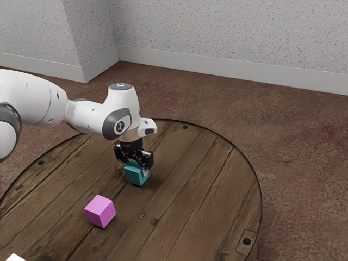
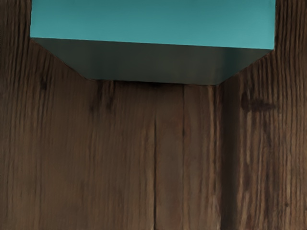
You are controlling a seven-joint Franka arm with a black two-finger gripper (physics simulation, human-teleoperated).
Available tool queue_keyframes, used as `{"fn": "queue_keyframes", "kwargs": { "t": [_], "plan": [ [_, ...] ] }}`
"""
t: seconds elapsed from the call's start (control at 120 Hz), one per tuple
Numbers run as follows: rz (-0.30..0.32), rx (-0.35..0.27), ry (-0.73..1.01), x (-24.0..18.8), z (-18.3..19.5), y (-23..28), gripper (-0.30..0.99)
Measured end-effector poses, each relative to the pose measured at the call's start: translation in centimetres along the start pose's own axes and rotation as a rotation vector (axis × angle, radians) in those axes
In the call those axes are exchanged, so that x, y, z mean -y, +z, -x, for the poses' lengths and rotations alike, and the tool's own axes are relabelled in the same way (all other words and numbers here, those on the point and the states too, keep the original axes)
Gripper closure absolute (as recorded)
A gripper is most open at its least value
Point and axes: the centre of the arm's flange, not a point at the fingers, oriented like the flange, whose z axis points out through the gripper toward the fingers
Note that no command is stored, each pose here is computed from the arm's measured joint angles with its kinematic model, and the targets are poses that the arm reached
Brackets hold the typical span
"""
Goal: Pick up the blue block with one arm, and put the blue block on the pink block with one arm
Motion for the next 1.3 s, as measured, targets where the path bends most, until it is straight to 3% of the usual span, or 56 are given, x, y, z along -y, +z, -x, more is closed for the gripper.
{"fn": "queue_keyframes", "kwargs": {
  "t": [0.425, 0.558, 0.683, 1.083, 1.3],
  "plan": [
    [0.009, -0.029, 0.006, 0.2, 0.3, -1.9, 0.32],
    [-0.002, -0.086, 0.01, 0.5, 3.7, -7.4, 0.34],
    [-0.011, -0.102, 0.003, 0.9, 8.5, -10.0, 0.35],
    [-0.034, -0.092, -0.041, 0.8, 19.4, -11.0, 0.4],
    [-0.055, -0.018, -0.064, 0.8, 22.2, -10.0, 0.39]
  ]
}}
